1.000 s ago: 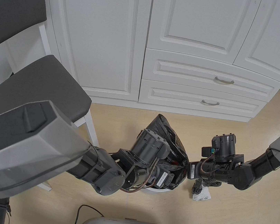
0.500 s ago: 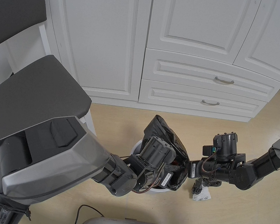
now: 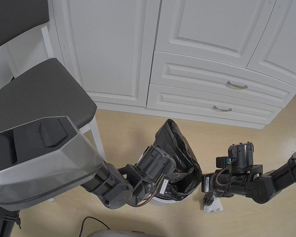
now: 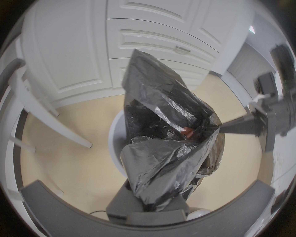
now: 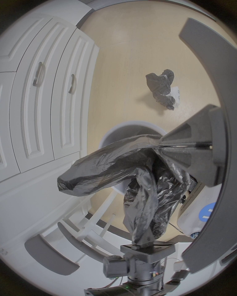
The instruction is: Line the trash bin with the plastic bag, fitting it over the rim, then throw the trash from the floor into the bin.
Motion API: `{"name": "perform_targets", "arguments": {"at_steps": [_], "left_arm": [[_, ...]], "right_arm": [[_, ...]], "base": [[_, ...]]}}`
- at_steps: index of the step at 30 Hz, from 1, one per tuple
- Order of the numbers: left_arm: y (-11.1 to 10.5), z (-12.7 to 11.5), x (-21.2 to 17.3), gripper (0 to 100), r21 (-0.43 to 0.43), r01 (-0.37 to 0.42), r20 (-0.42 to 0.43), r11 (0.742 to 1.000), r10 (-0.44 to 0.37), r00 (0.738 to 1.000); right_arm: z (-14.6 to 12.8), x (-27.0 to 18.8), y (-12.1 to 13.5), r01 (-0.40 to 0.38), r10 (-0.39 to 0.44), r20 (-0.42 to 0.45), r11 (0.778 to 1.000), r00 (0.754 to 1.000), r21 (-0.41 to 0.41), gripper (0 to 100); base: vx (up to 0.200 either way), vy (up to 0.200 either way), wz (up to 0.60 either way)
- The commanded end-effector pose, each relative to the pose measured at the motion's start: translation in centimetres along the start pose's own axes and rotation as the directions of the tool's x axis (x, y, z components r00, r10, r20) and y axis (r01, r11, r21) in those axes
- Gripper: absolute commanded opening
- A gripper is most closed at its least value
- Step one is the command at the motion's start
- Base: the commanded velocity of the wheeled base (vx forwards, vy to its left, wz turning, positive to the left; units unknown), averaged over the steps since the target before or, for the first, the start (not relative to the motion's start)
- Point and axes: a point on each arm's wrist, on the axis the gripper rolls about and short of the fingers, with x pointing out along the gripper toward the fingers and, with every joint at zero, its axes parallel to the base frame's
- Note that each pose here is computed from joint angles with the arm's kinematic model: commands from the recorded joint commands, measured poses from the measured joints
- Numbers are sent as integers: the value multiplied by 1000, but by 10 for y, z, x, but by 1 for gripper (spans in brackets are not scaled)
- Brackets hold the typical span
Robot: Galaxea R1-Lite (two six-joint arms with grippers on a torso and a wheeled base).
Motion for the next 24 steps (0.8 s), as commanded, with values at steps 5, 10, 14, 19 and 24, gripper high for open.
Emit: {"name": "perform_targets", "arguments": {"at_steps": [5,10,14,19,24], "left_arm": [[-7,2,-15,0,-196,-46,35,980,53,998],[-3,-4,-8,0,-259,-102,30,961,114,993],[3,-10,-9,0,-311,-129,6,942,137,991],[10,-22,-10,0,-307,-154,-25,939,154,988],[16,-29,-12,0,-324,-176,-50,930,168,984]], "right_arm": [[-18,-25,-6,63,-67,-36,992,997,-107,0],[-37,-24,-7,96,-110,-99,985,989,-141,0],[-47,-26,-8,96,-116,-132,985,984,-146,0],[-49,-27,-6,91,-112,-138,984,984,-152,0],[-56,-22,2,63,-93,-169,983,981,-175,0]], "base": [[0,0,0],[0,0,0],[0,0,0],[0,0,0],[0,0,0]]}}
